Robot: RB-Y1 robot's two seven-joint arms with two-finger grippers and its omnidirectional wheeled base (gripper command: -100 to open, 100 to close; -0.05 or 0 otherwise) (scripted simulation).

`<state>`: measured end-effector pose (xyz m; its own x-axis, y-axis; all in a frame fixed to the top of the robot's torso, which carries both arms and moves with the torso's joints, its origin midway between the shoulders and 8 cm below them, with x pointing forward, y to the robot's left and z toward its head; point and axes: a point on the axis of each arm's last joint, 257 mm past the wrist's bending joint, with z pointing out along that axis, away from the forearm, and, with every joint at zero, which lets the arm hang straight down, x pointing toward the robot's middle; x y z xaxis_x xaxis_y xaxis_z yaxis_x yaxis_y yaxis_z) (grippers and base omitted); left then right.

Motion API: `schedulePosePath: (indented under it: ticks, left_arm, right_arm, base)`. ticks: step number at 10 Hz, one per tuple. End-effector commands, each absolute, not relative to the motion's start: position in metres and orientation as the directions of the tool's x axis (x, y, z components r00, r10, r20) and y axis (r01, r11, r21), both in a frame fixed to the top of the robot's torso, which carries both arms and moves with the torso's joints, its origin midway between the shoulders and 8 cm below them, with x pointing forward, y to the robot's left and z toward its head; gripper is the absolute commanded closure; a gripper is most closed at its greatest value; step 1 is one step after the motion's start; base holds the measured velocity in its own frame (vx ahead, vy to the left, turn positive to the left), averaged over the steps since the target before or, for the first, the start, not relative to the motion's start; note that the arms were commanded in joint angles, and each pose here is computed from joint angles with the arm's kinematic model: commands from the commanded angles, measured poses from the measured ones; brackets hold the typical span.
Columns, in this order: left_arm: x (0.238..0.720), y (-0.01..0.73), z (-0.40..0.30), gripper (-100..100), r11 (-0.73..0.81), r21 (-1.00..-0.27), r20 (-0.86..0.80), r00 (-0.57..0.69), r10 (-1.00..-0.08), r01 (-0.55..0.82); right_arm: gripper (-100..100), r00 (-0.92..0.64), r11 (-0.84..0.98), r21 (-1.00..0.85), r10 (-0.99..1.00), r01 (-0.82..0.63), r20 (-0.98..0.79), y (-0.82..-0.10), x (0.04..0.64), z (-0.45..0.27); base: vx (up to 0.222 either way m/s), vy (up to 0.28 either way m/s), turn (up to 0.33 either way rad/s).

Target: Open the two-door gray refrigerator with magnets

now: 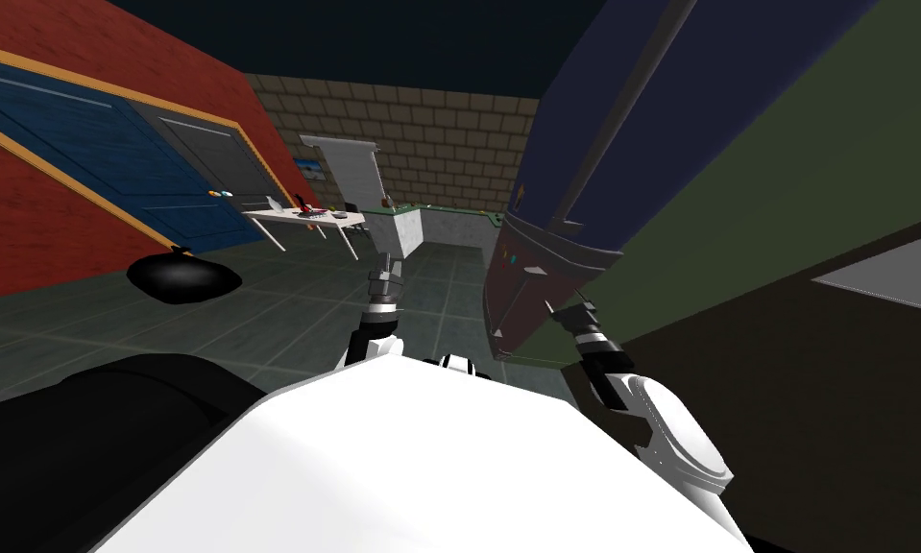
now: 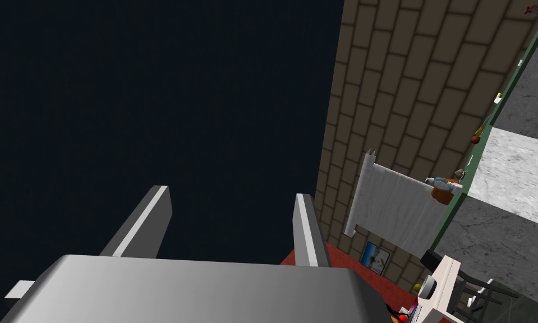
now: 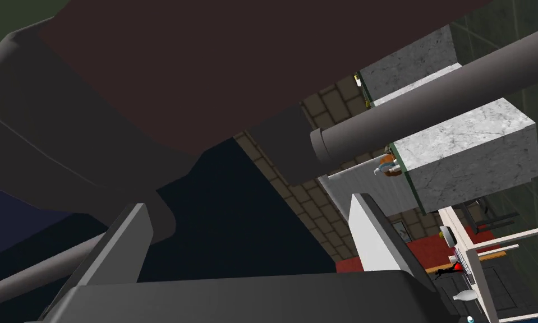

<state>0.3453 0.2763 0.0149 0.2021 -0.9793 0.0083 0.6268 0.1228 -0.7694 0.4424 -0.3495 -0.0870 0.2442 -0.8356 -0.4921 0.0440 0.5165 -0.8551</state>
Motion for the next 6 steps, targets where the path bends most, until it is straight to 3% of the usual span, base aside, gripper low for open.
schedulePosePath:
  ticks: [1, 6]
  left_arm:
    - [0.345, 0.276, 0.015, 0, 0.123, -0.769, 0.008, 0.202, -0.979, 0.627]
    - [0.345, 0.276, 0.015, 0, 0.123, -0.769, 0.008, 0.202, -0.979, 0.627]
  right_arm:
    - [-100, 0.209, 0.376, -0.925, -0.911, 0.060, -0.357, -0.363, 0.449, -0.093]
    - [-100, 0.146, 0.085, -0.994, -0.987, 0.073, -0.073, -0.388, 0.461, -0.102]
  base:
    - [0.081, 0.081, 0.038]
    - [0.073, 0.092, 0.037]
